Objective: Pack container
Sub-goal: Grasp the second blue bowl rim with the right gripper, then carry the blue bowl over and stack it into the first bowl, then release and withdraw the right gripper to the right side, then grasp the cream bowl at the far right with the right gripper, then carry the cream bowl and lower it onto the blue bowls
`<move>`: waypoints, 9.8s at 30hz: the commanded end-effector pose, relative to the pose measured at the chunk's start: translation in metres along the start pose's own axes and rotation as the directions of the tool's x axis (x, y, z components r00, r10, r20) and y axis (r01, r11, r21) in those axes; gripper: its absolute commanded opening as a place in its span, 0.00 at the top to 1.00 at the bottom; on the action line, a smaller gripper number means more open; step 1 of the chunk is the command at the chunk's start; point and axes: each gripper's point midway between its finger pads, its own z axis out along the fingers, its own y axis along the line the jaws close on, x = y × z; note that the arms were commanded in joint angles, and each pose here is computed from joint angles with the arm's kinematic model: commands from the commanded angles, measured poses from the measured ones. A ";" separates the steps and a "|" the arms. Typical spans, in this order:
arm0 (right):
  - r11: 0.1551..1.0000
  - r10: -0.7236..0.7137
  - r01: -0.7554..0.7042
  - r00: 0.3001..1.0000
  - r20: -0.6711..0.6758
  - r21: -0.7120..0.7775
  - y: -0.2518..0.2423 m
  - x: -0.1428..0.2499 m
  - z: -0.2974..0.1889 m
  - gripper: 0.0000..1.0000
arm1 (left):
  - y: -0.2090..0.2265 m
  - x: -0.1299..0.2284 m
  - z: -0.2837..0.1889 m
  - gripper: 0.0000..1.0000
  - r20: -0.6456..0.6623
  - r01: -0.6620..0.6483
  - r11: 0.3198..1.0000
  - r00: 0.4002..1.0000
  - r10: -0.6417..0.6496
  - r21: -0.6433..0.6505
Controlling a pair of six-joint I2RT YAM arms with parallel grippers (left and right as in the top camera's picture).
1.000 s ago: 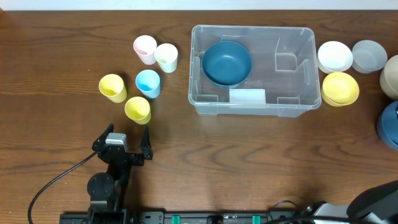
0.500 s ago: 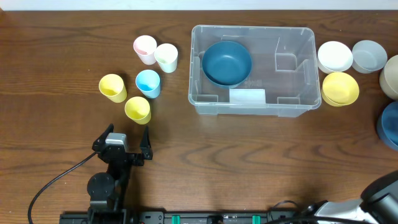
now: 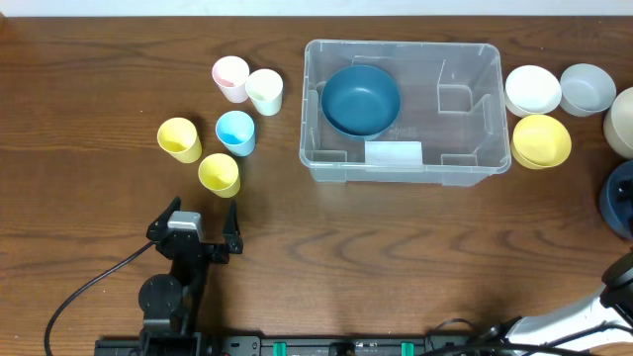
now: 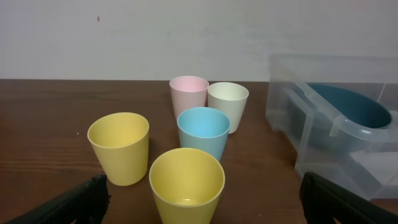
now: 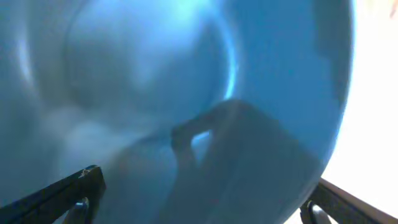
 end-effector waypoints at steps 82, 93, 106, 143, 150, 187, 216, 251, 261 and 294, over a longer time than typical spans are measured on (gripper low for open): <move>0.464 -0.815 0.714 0.576 0.064 -0.525 0.248 0.417 -0.146 0.98 | -0.001 0.016 0.001 0.02 -0.053 -0.007 1.000 0.999 0.007 0.012; 0.468 -0.828 0.728 0.560 0.040 -0.501 0.248 0.428 -0.123 0.91 | -0.001 0.016 0.001 0.02 -0.053 -0.007 1.000 0.999 0.007 0.012; 0.324 -0.863 0.708 0.493 0.111 -0.627 0.266 0.436 -0.177 0.24 | -0.001 0.016 0.001 0.02 -0.053 -0.007 1.000 0.999 0.007 0.012; 0.732 -0.644 0.680 0.712 0.280 -0.047 0.171 0.003 -0.145 0.01 | -0.001 0.016 0.001 0.02 -0.053 -0.007 1.000 0.999 0.007 0.012; 0.648 -0.745 0.762 0.633 0.211 0.002 0.179 -0.009 -0.078 0.01 | -0.001 0.016 0.001 0.02 -0.053 -0.006 1.000 0.999 0.007 0.012; 0.522 -0.851 0.853 0.520 0.067 0.016 0.159 -0.021 0.017 0.09 | -0.001 0.016 0.001 0.02 -0.053 -0.007 1.000 0.999 0.007 0.012; 0.613 -0.786 0.789 0.615 -0.063 0.042 0.121 -0.018 0.023 0.83 | -0.001 0.016 0.001 0.02 -0.053 -0.007 1.000 0.999 0.007 0.012; -0.102 -0.521 0.881 0.349 0.779 -0.463 0.247 0.254 -0.457 0.99 | -0.001 0.016 0.001 0.02 -0.053 -0.007 1.000 0.999 0.007 0.012; -0.155 -0.751 0.950 0.066 0.657 -0.273 0.267 0.405 -0.359 0.99 | -0.001 0.016 0.001 0.02 -0.053 -0.007 1.000 0.999 0.007 0.012; -0.300 -0.921 0.920 -0.211 0.327 -0.252 0.252 0.539 -0.188 0.99 | -0.001 0.016 0.001 0.02 -0.053 -0.007 1.000 0.999 0.007 0.012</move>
